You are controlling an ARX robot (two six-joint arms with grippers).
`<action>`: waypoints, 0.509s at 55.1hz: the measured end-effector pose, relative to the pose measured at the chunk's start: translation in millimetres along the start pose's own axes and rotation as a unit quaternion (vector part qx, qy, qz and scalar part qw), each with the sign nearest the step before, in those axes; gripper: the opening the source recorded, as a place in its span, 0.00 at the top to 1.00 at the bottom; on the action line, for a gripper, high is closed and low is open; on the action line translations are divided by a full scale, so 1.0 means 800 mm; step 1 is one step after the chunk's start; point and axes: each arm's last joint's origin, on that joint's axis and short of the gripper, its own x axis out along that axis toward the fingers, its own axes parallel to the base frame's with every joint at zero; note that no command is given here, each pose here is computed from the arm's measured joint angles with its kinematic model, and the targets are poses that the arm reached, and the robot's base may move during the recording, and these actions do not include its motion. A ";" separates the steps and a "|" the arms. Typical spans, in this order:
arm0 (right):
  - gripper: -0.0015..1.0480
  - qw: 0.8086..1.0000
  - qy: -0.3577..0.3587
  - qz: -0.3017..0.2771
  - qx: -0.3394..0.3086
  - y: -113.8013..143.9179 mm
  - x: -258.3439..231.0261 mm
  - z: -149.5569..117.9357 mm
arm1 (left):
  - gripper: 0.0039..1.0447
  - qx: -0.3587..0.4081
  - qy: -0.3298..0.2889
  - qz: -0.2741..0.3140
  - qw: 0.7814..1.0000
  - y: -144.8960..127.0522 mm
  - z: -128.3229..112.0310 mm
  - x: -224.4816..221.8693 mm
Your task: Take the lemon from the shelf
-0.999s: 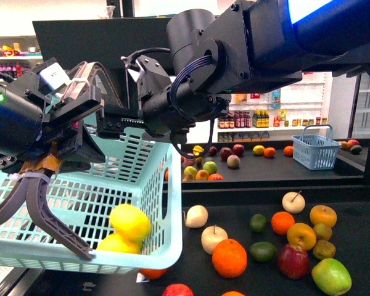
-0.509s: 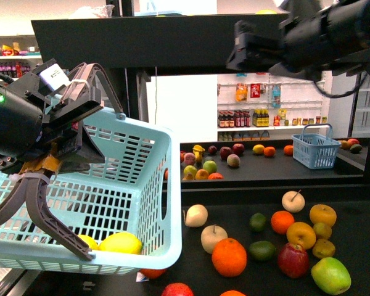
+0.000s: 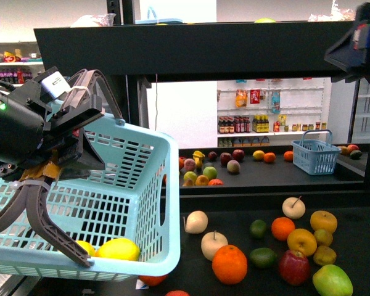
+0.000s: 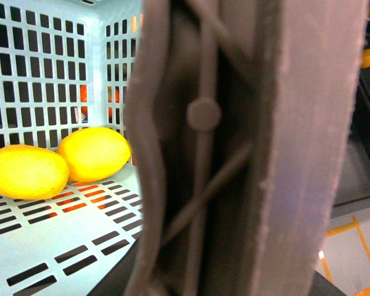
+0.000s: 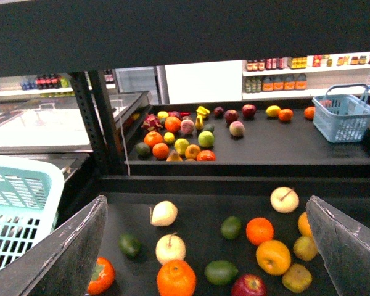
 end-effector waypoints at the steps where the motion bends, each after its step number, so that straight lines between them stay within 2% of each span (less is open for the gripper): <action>1: 0.07 1.000 -0.002 -0.003 0.000 0.000 -0.003 -0.001 | 0.73 0.000 0.000 0.000 1.000 0.000 0.000 0.000; 10: 0.08 1.000 -0.008 -0.022 0.012 0.005 -0.067 -0.024 | 0.73 0.000 0.000 -0.001 1.000 0.000 0.000 0.000; 15: 0.20 0.999 0.032 -0.031 -0.011 0.005 -0.078 -0.030 | 0.73 -0.001 0.001 -0.002 1.000 0.000 0.000 0.000; 21: 0.36 0.998 0.048 -0.032 -0.024 0.004 -0.099 -0.054 | 0.73 0.000 0.000 -0.001 1.000 0.000 0.000 0.000; 28: 0.61 0.998 0.054 -0.032 -0.032 0.004 -0.126 -0.082 | 0.73 0.000 0.000 -0.001 1.000 0.000 0.000 0.000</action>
